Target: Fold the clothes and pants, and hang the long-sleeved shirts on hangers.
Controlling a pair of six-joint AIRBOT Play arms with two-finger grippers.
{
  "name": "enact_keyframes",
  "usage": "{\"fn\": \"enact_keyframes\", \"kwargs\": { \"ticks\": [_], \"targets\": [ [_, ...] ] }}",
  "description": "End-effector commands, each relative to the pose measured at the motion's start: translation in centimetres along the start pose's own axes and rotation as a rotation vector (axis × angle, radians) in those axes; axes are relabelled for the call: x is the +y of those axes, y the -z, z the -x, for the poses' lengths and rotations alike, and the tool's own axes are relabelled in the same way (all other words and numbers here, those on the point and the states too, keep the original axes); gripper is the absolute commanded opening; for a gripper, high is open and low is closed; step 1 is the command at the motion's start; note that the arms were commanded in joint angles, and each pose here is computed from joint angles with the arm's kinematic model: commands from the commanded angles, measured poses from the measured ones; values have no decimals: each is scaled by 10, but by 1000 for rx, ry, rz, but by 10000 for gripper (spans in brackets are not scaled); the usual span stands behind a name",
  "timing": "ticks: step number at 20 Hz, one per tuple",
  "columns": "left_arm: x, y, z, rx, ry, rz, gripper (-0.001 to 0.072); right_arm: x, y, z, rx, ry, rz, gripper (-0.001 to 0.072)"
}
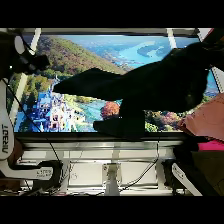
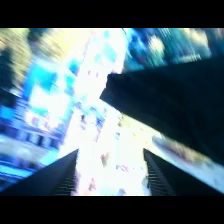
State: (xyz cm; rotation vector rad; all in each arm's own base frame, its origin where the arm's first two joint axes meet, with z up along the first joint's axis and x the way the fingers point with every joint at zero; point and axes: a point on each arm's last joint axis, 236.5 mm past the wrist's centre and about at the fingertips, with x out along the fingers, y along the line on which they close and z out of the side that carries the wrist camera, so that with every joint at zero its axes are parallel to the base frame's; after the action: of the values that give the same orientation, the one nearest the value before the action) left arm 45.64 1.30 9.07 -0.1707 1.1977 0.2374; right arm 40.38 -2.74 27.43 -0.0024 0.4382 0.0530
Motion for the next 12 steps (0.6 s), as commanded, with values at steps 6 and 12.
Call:
{"fn": "enact_keyframes", "kwargs": {
  "ticks": [6,12],
  "targets": [
    [-93,25,-78,235,409,68,577,-39,41,14,189,110,89,25],
    [-86,22,-126,262,350,211,575,-38,46,14,210,102,101,25]
  ]
}}
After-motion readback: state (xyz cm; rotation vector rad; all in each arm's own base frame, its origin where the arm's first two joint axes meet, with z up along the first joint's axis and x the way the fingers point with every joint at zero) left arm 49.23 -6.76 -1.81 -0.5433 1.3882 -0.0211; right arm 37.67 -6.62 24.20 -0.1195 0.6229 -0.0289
